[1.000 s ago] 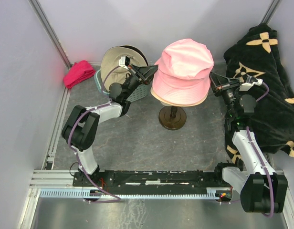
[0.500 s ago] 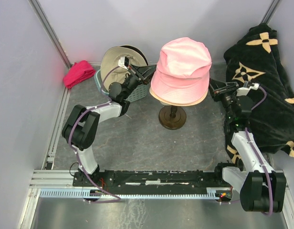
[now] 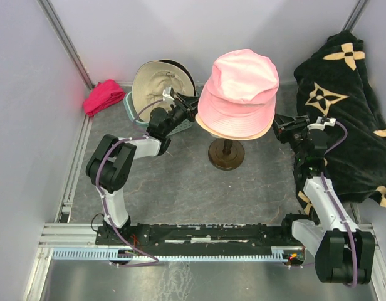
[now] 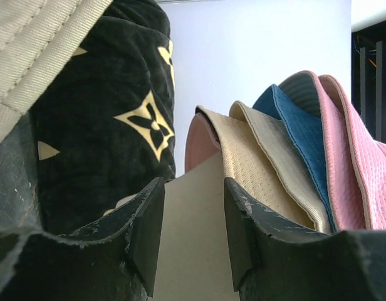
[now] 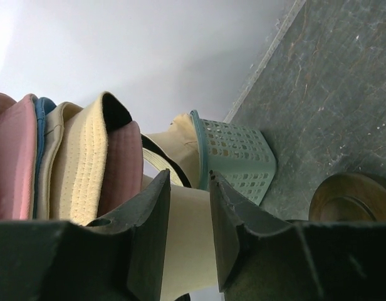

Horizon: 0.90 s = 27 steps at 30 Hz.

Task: Stack the hats
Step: Stack the hat on the hat.

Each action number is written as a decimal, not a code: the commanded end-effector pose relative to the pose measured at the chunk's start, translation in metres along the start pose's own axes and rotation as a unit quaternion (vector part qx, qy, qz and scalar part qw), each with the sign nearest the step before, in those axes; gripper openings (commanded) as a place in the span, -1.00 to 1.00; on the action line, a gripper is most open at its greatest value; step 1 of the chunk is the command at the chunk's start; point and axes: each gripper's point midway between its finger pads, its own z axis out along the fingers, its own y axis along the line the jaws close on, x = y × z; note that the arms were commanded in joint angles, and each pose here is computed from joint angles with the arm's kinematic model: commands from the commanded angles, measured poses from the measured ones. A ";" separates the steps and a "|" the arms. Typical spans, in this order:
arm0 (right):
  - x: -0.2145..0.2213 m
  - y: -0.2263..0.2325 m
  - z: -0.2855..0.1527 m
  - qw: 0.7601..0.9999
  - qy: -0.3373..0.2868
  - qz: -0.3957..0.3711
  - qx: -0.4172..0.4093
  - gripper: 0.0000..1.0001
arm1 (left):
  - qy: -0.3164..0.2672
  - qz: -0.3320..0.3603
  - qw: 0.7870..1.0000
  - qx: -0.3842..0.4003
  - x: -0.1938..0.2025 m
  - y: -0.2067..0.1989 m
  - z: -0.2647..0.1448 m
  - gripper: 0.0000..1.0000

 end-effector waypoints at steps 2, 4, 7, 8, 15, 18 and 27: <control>-0.012 0.005 -0.009 0.999 -0.033 -0.021 0.006 -0.20 | 0.001 0.036 0.999 0.030 -0.001 -0.029 -0.005 0.00; -0.015 0.011 -0.012 0.999 -0.037 -0.037 0.007 -0.19 | -0.005 0.041 0.999 0.030 -0.004 -0.034 -0.008 0.01; -0.019 0.022 -0.019 0.997 -0.047 -0.061 0.005 -0.17 | -0.019 0.056 0.998 0.021 -0.011 -0.041 -0.013 0.01; -0.020 0.025 -0.021 0.997 -0.049 -0.067 0.006 -0.16 | -0.024 0.063 0.998 0.020 -0.012 -0.046 -0.015 0.01; -0.032 0.036 -0.033 0.993 -0.083 -0.078 0.011 -0.12 | -0.068 0.075 0.995 -0.003 -0.031 -0.060 -0.030 0.04; -0.036 0.043 -0.038 0.992 -0.091 -0.081 0.010 -0.12 | -0.097 0.084 0.992 -0.017 -0.040 -0.070 -0.041 0.06; -0.045 0.070 -0.046 0.990 -0.107 -0.093 0.000 -0.12 | -0.262 0.150 0.947 -0.111 -0.095 -0.116 -0.090 0.17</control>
